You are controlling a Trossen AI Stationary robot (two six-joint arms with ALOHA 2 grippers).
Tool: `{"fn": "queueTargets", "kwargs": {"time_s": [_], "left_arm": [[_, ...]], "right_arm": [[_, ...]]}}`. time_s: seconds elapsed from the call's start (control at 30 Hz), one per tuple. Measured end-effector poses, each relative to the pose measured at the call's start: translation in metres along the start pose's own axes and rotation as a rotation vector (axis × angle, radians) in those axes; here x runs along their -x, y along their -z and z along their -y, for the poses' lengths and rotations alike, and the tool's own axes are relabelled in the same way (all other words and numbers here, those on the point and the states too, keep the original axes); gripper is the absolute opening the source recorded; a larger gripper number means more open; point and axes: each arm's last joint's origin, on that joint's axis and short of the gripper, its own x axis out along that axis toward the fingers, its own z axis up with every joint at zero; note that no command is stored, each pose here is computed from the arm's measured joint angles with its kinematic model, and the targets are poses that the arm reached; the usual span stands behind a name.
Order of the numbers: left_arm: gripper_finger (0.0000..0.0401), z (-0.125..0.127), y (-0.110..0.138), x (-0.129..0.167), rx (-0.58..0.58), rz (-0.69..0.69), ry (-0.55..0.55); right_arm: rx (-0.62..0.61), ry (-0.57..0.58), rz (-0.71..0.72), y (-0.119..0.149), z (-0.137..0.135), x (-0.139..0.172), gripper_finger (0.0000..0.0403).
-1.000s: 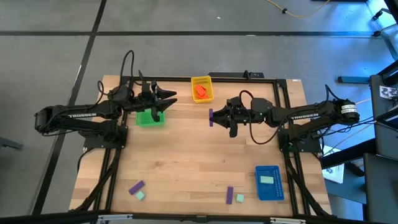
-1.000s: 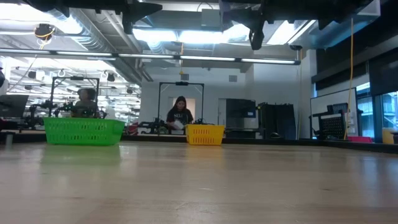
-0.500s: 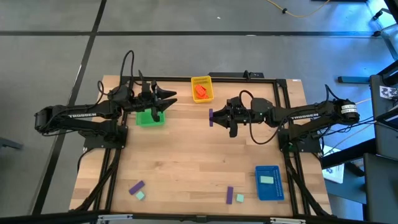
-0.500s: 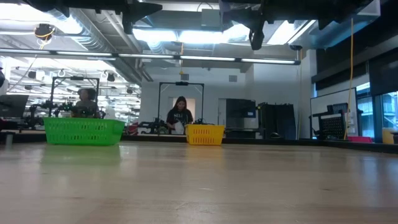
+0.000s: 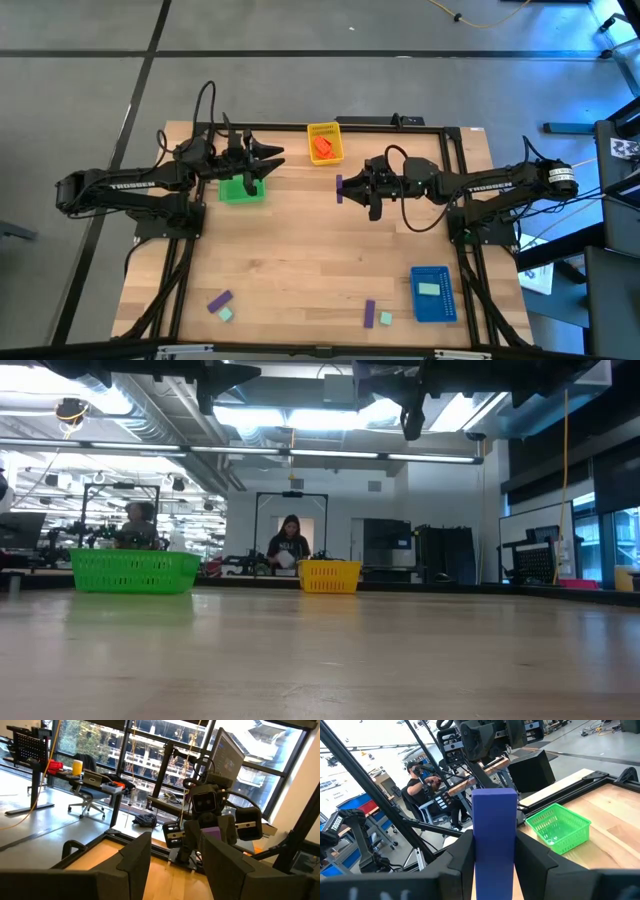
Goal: Sort & place blocks by color
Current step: Put the top right violet block into the green bin
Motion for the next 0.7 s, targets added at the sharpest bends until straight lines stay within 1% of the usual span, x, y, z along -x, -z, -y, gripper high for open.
{"fn": "queueTargets", "kwargs": {"time_s": [0.37, 0.7], "left_arm": [[0.0163, 0.0000, 0.0000, 0.0000, 0.000, 0.000, 0.000], [0.0163, 0.0001, 0.0000, 0.0000, 0.000, 0.000, 0.001]], "right_arm": [[0.010, 0.000, 0.000, 0.0000, 0.0000, 0.0000, 0.0109], [-0.004, 0.000, 0.000, 0.0000, -0.0001, 0.0000, 0.0109]]}}
